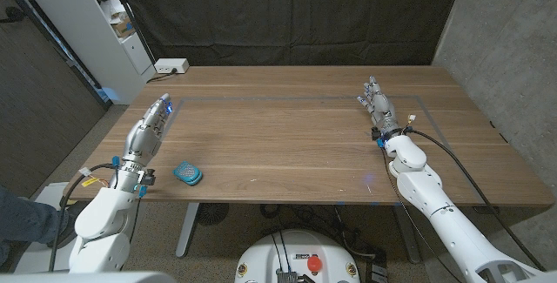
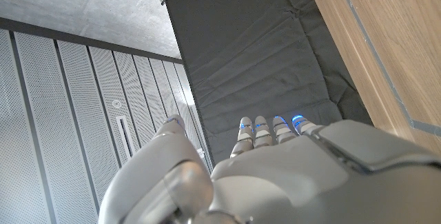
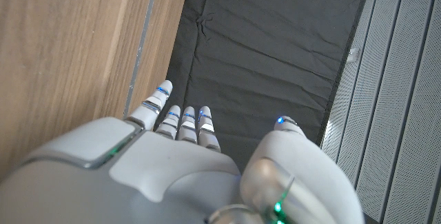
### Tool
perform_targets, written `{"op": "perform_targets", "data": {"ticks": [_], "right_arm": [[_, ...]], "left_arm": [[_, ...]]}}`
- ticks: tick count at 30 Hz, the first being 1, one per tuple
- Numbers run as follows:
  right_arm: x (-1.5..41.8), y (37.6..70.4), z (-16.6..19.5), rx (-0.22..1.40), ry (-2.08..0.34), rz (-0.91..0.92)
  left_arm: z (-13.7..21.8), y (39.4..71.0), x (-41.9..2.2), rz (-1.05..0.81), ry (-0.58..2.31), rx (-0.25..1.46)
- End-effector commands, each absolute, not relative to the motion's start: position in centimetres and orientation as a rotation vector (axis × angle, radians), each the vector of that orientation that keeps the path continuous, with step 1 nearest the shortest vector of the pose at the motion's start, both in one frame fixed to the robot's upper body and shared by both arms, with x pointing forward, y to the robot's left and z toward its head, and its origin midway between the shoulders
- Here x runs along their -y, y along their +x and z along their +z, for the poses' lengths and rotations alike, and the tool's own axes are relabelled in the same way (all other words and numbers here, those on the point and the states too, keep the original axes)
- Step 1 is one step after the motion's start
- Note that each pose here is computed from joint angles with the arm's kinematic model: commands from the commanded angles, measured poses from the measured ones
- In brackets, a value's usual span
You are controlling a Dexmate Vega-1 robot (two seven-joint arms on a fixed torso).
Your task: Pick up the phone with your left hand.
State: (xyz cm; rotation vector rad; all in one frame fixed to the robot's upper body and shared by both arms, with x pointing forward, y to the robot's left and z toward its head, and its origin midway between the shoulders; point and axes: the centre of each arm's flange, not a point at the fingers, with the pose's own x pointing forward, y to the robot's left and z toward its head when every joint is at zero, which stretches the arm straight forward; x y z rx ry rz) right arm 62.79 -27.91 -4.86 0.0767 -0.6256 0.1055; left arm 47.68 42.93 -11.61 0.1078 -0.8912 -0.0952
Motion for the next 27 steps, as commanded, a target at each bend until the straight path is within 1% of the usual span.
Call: {"op": "perform_targets", "data": {"ticks": [1, 27], "right_arm": [[28.0, 62.8, -4.9, 0.614, 0.068, 0.105], [27.4, 63.4, -4.1, 0.625, 0.049, 0.126]], "left_arm": [[-11.9, 46.5, -43.9, -0.07, 0.129, 0.906], [-12.9, 44.5, -45.1, -0.026, 0.184, 0.929]]}}
